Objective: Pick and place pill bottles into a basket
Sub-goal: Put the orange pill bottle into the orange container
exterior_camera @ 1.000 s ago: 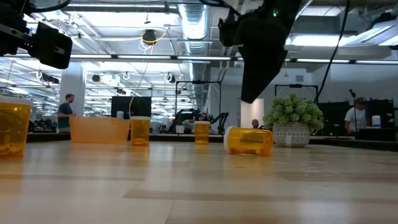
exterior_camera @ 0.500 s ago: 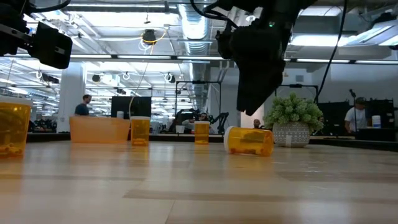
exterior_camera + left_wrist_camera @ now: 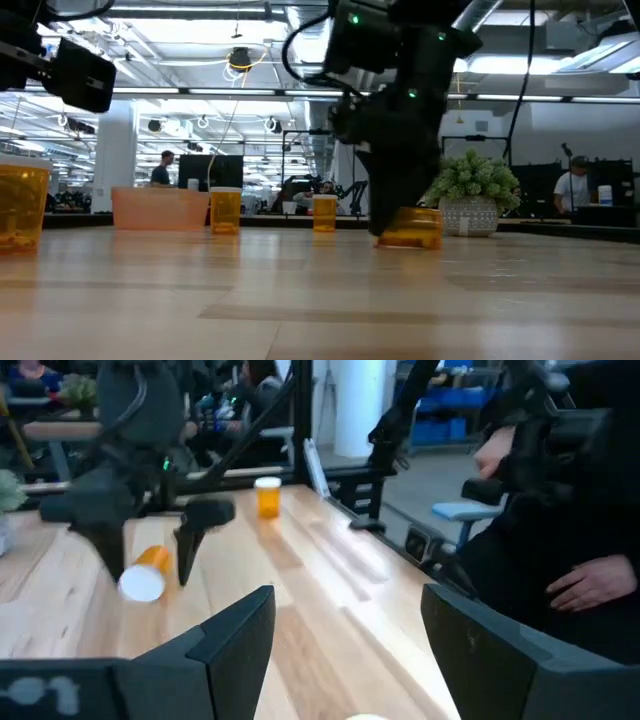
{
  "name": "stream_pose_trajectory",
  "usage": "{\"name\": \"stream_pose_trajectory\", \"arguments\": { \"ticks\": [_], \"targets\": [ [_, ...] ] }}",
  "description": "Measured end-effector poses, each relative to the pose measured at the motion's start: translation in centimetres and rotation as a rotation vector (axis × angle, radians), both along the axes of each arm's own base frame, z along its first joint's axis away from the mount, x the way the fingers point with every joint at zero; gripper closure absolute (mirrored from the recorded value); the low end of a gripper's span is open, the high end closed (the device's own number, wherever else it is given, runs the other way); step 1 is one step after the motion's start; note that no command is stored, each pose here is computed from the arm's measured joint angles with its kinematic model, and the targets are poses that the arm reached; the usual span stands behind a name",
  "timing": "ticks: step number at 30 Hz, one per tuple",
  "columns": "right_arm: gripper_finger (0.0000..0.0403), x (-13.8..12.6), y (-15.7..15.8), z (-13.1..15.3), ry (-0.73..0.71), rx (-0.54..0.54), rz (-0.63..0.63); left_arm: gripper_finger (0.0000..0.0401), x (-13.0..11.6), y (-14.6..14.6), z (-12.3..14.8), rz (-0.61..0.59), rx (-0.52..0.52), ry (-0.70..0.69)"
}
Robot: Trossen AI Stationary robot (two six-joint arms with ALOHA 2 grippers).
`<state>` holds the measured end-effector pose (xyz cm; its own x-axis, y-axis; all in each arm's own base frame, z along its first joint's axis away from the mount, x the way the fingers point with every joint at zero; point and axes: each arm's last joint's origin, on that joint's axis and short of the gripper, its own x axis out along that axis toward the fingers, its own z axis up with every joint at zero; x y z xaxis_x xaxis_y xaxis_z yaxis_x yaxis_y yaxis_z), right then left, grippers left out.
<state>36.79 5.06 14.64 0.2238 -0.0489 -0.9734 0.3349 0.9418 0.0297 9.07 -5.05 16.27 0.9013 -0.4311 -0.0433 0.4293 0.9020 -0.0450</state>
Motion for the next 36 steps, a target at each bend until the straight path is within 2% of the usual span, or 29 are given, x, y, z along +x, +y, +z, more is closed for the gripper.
{"name": "stream_pose_trajectory", "arguments": {
  "ticks": [5, 27, 36],
  "targets": [
    [0.0084, 0.14, -0.03, -0.04, -0.012, 0.002, 0.015, 0.0159, 0.09, -0.03, -0.17, 0.008, 0.012, 0.016],
    [0.0220, 0.10, -0.04, 0.12, -0.012, -0.010, 0.067, 0.0159, 0.10, -0.03, -0.23, 0.008, 0.015, 0.022],
    [0.0222, 0.27, -0.02, 0.23, -0.031, -0.015, 0.092, 0.0159, 0.10, -0.03, -0.23, 0.007, 0.015, 0.022]
  ]
}}
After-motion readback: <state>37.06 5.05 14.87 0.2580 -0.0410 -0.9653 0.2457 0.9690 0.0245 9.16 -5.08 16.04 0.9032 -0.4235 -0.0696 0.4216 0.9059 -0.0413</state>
